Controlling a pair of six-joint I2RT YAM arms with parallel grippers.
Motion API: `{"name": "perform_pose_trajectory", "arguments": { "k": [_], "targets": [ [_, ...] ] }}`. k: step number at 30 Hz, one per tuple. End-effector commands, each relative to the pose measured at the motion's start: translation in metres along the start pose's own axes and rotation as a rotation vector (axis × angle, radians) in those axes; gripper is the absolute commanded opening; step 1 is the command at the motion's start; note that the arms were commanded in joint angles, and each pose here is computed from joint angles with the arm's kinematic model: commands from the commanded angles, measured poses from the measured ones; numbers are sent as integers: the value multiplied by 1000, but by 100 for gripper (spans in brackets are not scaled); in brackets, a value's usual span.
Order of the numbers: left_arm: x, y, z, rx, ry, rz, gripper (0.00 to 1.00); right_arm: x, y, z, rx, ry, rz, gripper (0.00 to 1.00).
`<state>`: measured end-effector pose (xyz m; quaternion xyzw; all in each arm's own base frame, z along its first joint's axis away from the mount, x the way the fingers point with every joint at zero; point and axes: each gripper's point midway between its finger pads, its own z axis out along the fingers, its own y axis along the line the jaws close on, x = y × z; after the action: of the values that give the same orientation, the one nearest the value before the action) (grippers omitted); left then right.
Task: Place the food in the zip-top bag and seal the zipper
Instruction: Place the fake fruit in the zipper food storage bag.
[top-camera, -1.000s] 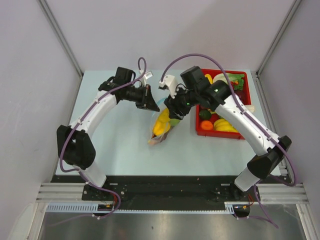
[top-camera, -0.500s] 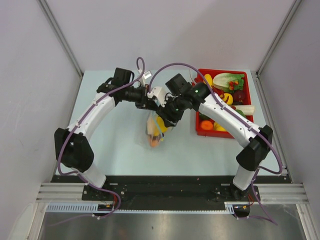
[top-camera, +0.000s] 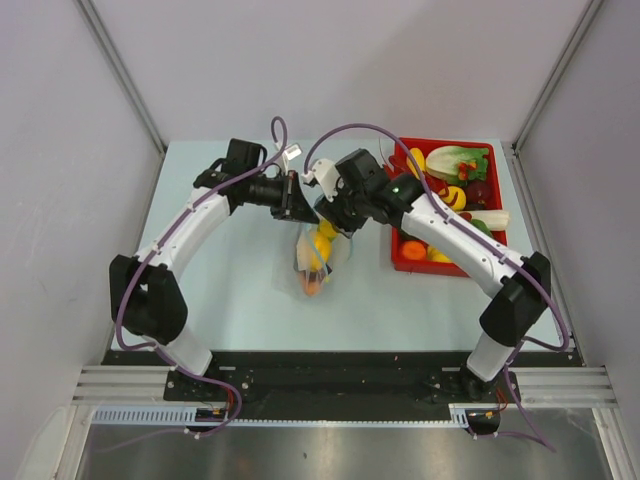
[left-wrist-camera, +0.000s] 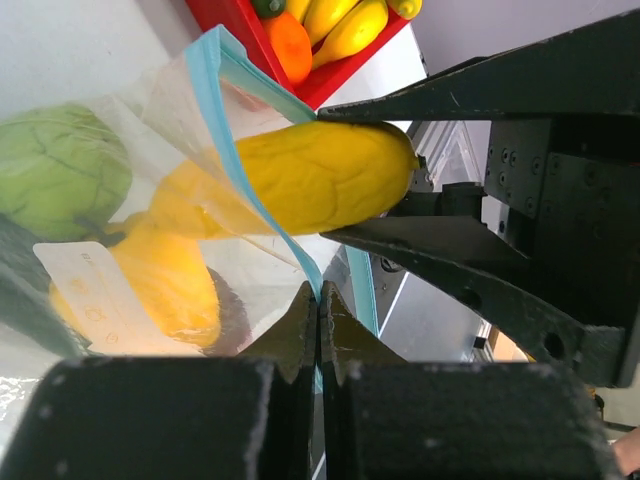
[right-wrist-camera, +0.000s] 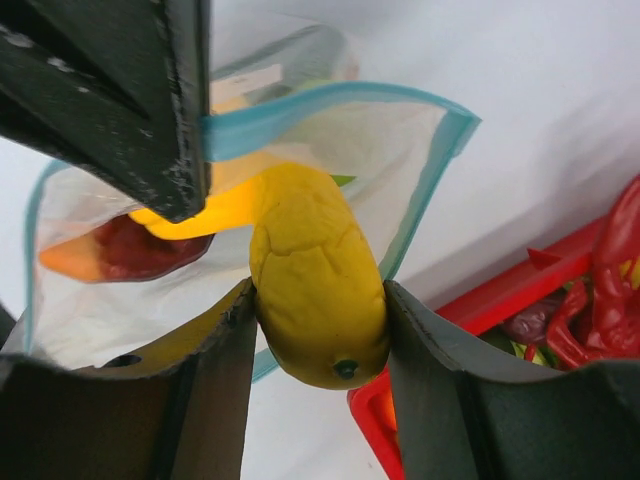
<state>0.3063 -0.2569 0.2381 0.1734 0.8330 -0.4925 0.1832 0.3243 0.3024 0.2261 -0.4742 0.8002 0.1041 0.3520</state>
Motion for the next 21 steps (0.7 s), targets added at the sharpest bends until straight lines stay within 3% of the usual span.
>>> {"name": "perform_pose_trajectory", "arguments": {
  "k": [1, 9, 12, 13, 15, 16, 17, 19, 21],
  "targets": [
    [-11, -26, -14, 72, -50, 63, 0, -29, -22, -17, 161, -136, 32, 0],
    [-12, -25, -11, 99, -44, 39, 0, -41, -21, -5, 336, -182, 70, 0],
    [-14, -27, -12, 119, -43, 24, 0, -37, -7, 8, 295, -181, 64, 4],
    [-14, -26, -12, 123, -44, 15, 0, -35, 4, 14, 240, -178, 60, 10],
    [-17, -23, -16, 131, -57, -4, 0, -29, 12, 17, 198, -157, 47, 37],
    [-16, -21, -16, 135, -61, -8, 0, -27, 16, 17, 149, -159, 56, 54],
    [-18, -19, -19, 135, -69, -22, 0, -24, 17, 13, 129, -155, 65, 77],
    [-17, -17, -22, 139, -77, -28, 0, -27, 14, -2, 54, -186, 105, 94],
    [-16, -16, -23, 140, -79, -26, 0, -29, 12, -14, -8, -217, 141, 99]
  ]
}}
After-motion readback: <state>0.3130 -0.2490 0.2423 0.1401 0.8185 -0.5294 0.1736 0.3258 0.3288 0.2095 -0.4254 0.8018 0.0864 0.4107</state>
